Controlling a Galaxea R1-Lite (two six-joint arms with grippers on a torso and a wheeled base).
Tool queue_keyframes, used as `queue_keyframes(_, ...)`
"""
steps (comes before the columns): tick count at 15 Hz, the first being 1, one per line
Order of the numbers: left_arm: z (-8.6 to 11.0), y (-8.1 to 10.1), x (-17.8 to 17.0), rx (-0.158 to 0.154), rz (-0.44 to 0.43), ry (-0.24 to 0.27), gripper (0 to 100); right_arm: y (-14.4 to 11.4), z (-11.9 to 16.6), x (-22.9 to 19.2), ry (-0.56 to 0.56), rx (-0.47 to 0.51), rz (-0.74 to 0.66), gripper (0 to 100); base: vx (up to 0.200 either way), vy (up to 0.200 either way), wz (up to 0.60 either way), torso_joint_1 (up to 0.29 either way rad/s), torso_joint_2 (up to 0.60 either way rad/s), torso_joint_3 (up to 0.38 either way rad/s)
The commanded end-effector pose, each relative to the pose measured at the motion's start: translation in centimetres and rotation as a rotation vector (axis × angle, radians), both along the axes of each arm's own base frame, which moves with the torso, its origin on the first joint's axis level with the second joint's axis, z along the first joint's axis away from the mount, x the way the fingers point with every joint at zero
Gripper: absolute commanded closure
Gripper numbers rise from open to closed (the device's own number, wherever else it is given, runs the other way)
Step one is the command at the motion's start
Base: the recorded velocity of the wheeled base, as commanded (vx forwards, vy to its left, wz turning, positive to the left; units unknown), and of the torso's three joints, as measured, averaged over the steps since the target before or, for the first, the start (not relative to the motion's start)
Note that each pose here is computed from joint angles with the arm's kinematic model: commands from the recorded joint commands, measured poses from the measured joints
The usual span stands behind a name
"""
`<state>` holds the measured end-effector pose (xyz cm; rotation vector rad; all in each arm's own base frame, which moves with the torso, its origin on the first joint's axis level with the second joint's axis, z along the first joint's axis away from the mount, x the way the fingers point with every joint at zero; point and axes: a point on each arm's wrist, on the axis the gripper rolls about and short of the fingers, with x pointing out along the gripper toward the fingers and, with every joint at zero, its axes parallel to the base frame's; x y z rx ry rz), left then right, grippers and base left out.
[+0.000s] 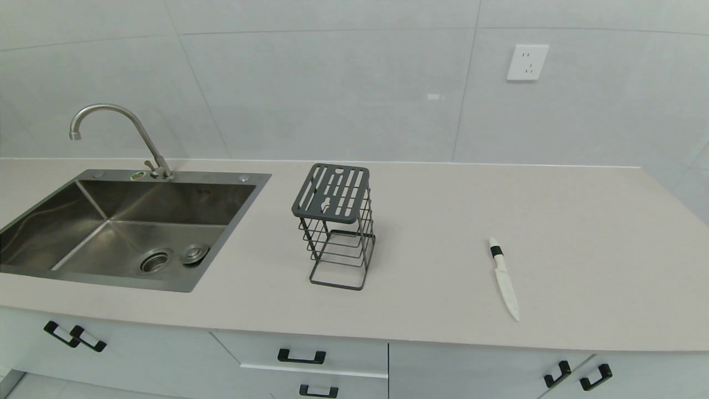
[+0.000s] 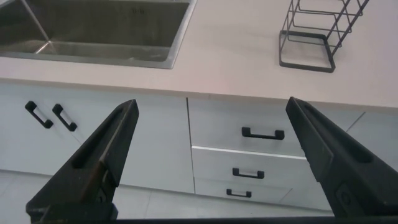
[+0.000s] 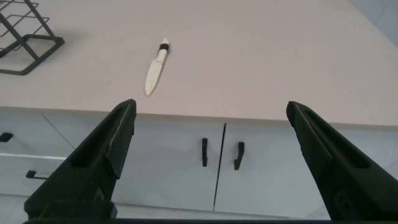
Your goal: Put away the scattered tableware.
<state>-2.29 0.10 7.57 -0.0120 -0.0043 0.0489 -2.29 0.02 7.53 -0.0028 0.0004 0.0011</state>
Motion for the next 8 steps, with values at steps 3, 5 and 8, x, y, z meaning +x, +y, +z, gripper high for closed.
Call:
queue_keyframes(3,0.01,0.0,0.01,0.0,0.0,0.001,0,0.0,0.02,0.01,0.0,0.0,0.0,0,0.0,0.0,-0.2,-0.001,0.0,0.001)
queue_keyframes(5,0.01,0.0,0.01,0.0,0.002,0.001,0,0.0,0.0,0.01,0.001,0.0,0.0,0,0.0,0.0,-0.3,0.004,0.0,0.004)
queue_keyframes(8,0.01,0.0,0.01,0.0,0.0,0.001,0,0.0,0.0,0.01,0.001,0.0,0.0,0,0.0,0.0,0.0,0.0,0.0,0.0)
